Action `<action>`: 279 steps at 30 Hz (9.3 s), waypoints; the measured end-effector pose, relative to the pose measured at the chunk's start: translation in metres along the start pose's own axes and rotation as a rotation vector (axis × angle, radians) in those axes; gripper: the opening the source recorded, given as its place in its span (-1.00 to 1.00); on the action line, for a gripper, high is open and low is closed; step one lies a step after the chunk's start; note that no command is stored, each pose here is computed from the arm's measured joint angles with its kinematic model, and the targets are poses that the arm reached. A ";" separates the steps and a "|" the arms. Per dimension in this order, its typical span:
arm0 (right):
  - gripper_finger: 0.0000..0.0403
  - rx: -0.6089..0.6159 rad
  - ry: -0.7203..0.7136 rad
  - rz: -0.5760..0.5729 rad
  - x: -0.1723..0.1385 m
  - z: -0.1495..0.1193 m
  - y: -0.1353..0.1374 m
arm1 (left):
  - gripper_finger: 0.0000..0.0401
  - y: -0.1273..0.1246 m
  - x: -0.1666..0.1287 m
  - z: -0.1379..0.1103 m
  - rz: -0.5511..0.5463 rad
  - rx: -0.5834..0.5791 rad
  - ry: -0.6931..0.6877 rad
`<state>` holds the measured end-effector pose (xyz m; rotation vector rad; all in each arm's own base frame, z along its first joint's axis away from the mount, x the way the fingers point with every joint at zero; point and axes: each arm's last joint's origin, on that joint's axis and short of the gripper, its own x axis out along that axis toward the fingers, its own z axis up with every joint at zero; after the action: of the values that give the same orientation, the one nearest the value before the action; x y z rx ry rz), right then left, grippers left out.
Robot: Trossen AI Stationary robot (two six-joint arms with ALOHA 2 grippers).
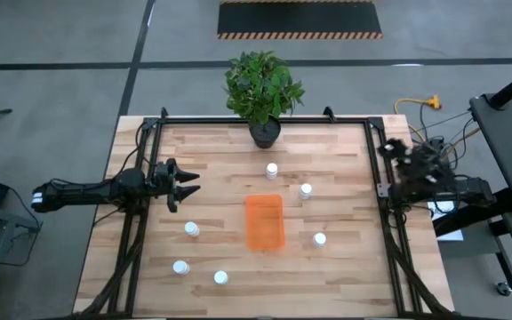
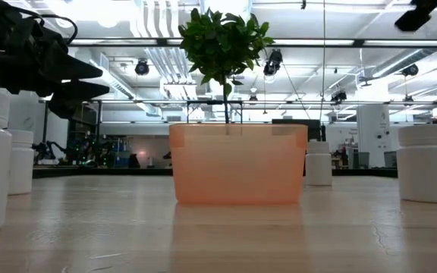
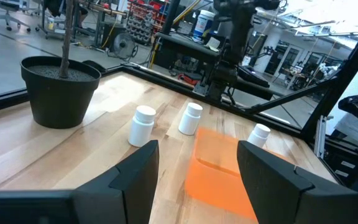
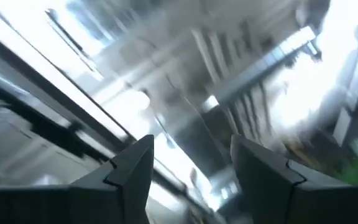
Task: Pick and place pill bottles into a basket
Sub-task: Put the white pill bottle into the orange bin
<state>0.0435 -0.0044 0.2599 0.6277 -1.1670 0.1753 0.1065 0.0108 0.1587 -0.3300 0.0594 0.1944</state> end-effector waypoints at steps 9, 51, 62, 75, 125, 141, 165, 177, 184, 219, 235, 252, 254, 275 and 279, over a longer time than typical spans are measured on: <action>0.01 -0.410 -0.227 0.180 0.050 0.054 0.049 | 0.00 0.000 0.000 0.000 0.000 0.000 0.000; 0.01 -0.414 0.562 -0.028 0.323 0.066 0.125 | 0.00 0.000 0.000 0.000 0.000 0.000 0.000; 0.01 -0.335 1.122 -0.292 0.306 0.020 0.094 | 0.00 0.000 0.000 0.000 0.000 0.000 0.000; 0.01 0.063 1.787 -0.263 0.266 -0.062 0.051 | 0.00 0.000 0.000 0.000 0.000 0.000 0.000; 0.01 -0.189 2.578 -0.429 0.045 -0.232 -0.012 | 0.00 0.000 0.000 0.000 0.000 0.000 0.000; 0.01 -0.190 2.589 -0.434 0.038 -0.232 -0.015 | 0.00 0.000 0.000 0.000 0.000 0.000 0.000; 0.76 -0.226 2.552 -0.417 0.024 -0.234 -0.027 | 0.00 0.000 0.000 0.000 0.000 0.000 0.000; 0.63 -0.226 2.546 -0.429 0.002 -0.234 -0.034 | 0.00 0.000 0.000 0.000 0.000 0.000 0.000; 0.62 -0.224 2.517 -0.412 0.002 -0.236 -0.035 | 0.00 0.000 0.000 0.000 0.000 0.000 0.000; 0.62 -0.253 2.378 -0.443 -0.003 -0.228 -0.031 | 0.00 0.000 0.000 0.000 0.000 0.000 0.000; 0.61 -0.255 2.393 -0.456 -0.009 -0.227 -0.032 | 0.00 0.000 0.000 0.000 0.000 0.000 0.000; -0.28 -0.246 2.398 -0.438 -0.008 -0.227 -0.032 | 0.00 0.000 0.000 0.000 0.000 0.000 0.000; -0.28 -0.233 2.401 -0.436 -0.008 -0.227 -0.032 | 0.00 0.000 0.000 0.000 0.000 0.000 -0.001; -0.28 -0.330 2.371 -0.396 0.067 -0.229 -0.012 | 0.00 0.000 0.000 0.000 0.000 0.000 0.000; -0.28 -0.350 2.447 -0.458 0.076 -0.237 -0.018 | 0.00 0.000 0.000 0.000 0.000 0.000 -0.001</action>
<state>0.2714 0.0958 0.2633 0.0095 1.2877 0.1866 0.1065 0.0108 0.1588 -0.3300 0.0584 0.1941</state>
